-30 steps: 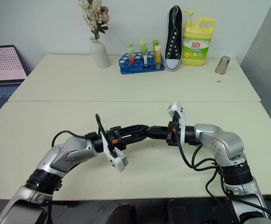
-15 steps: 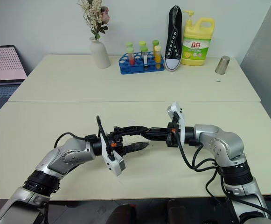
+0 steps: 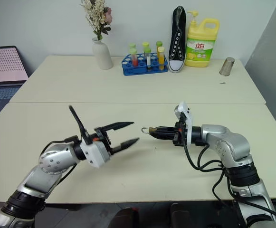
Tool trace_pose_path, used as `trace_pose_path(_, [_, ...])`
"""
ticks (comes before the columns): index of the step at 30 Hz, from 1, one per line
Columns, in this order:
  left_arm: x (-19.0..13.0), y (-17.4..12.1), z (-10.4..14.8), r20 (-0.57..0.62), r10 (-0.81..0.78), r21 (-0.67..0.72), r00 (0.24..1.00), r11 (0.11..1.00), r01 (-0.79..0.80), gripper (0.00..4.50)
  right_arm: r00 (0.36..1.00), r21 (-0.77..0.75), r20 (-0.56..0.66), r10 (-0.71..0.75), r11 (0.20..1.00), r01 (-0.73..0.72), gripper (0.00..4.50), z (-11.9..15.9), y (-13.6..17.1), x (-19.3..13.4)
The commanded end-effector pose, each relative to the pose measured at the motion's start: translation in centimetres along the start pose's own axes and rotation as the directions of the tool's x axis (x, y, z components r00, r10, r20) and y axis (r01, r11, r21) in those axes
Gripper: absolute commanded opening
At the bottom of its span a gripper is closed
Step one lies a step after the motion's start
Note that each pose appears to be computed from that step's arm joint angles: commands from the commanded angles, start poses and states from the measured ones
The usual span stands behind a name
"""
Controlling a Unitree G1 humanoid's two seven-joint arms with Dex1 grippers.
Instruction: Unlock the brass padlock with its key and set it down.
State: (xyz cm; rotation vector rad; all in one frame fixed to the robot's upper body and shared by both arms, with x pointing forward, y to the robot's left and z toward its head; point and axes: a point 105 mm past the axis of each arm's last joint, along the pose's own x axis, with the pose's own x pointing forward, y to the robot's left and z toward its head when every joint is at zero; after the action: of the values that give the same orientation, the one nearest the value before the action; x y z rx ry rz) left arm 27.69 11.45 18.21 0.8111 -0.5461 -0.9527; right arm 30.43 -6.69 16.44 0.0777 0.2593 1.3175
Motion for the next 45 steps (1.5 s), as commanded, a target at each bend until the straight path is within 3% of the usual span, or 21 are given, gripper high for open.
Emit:
trace_pose_path(1, [-0.1,1.8,0.5,-0.014,0.024,-0.153,1.0,0.988,-0.026,1.32,1.0,-0.075,0.013,0.025,0.997,-0.024,0.16,1.2,0.4,-0.1])
trace_pose_path(5, [-0.1,1.8,-1.9,-0.078,-0.02,-0.535,0.997,0.845,-0.025,0.02,0.999,-0.102,0.017,0.051,0.994,-0.049,0.16,1.4,0.9,-0.2])
trace_pose_path(12, [1.7,0.3,-3.4,-0.05,-0.079,-0.645,0.996,0.763,0.028,0.0,0.994,-0.095,0.024,0.103,0.99,-0.101,0.16,1.4,2.1,0.0])
trace_pose_path(22, [3.3,0.1,-1.4,0.051,-0.085,-0.735,0.995,0.671,0.095,0.0,0.994,-0.089,0.03,0.102,0.991,-0.1,0.16,1.4,2.2,0.0])
trace_pose_path(45, [2.1,-1.5,1.5,0.126,-0.191,-0.805,0.973,0.553,0.213,0.0,0.996,-0.093,0.027,0.089,0.992,-0.086,0.16,1.3,1.8,0.2])
